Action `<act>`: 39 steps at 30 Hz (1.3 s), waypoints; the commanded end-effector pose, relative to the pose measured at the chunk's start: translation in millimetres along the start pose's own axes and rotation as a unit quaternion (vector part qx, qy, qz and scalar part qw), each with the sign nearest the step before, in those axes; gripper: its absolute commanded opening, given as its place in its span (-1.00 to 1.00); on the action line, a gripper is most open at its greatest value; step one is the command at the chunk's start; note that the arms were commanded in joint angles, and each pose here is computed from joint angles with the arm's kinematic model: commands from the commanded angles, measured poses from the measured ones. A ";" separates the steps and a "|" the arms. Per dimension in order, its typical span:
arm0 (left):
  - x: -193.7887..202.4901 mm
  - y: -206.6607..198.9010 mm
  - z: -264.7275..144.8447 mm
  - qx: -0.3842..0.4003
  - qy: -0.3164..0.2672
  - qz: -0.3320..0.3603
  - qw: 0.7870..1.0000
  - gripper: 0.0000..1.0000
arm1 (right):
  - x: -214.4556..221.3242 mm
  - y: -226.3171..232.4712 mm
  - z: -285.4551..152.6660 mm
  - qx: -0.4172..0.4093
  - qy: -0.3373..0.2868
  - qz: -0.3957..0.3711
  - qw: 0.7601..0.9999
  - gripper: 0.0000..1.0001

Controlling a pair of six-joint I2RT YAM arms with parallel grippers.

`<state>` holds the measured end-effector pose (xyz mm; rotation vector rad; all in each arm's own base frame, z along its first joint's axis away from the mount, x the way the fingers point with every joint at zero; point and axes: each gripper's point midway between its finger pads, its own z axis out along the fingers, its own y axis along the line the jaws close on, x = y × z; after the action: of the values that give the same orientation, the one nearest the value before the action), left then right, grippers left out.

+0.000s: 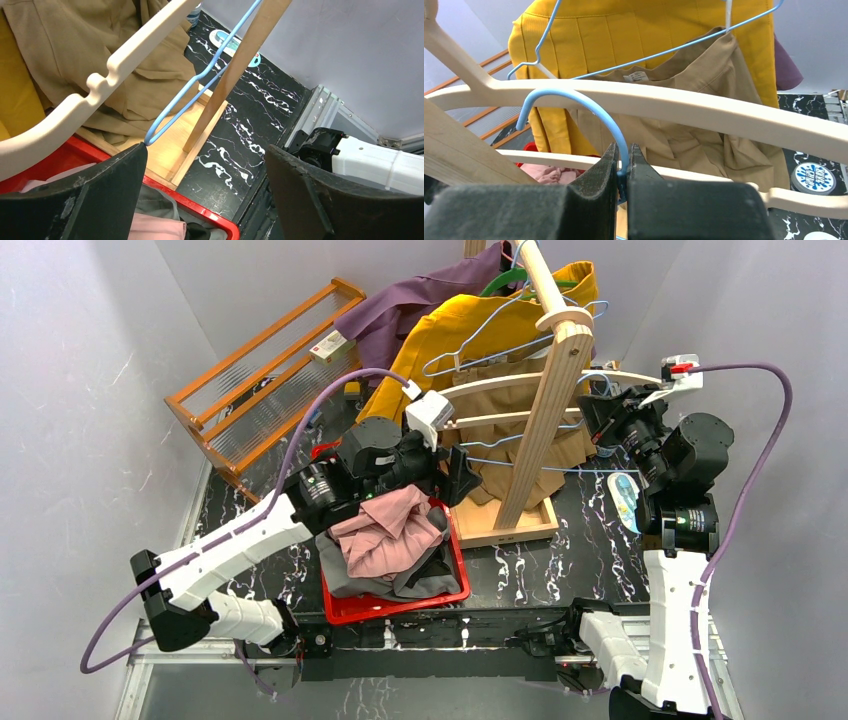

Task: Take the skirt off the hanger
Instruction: Place the hanger at the clothesline.

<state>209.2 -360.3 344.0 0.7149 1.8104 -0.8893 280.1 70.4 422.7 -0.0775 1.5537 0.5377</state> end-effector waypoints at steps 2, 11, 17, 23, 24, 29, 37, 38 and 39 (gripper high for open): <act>-34.8 -12.7 -26.0 0.015 -0.058 0.005 0.998 0.74 | -14.9 35.5 -11.3 -0.067 -0.007 0.004 0.998 -1.00; -32.1 -11.1 -22.7 0.012 -0.054 0.003 0.998 0.73 | -15.2 36.2 -11.8 -0.069 -0.007 0.003 0.998 -1.00; -31.4 -5.5 -23.2 -0.004 -0.053 0.002 0.999 0.42 | -16.4 36.1 -11.5 -0.068 -0.008 0.002 0.998 -1.00; -17.9 16.5 -38.4 -0.053 -0.060 0.003 0.997 0.89 | -17.0 38.8 -11.1 -0.076 -0.006 0.000 0.997 -1.00; -15.2 15.4 -37.8 -0.047 -0.059 0.009 0.997 0.90 | -16.8 40.6 -11.0 -0.082 -0.004 -0.001 0.997 -1.00; -13.8 5.2 -28.5 -0.012 -0.063 0.035 0.997 0.78 | -14.4 47.6 -10.1 -0.104 0.008 0.005 0.995 -1.00; -14.4 3.9 -11.4 -0.008 -0.063 0.035 0.997 0.62 | -12.9 57.1 -1.0 -0.145 0.039 0.012 0.989 -1.00; -13.9 0.6 -9.4 0.001 -0.061 0.037 0.997 0.57 | -13.3 58.0 0.0 -0.149 0.040 0.013 0.988 -1.00; -14.0 -1.6 -7.7 0.007 -0.061 0.038 0.997 0.50 | -12.9 58.5 0.8 -0.152 0.041 0.015 0.987 -1.00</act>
<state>213.1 -344.2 344.4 0.6867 1.7308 -0.8229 281.6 99.0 425.2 -0.2109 1.5996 0.6968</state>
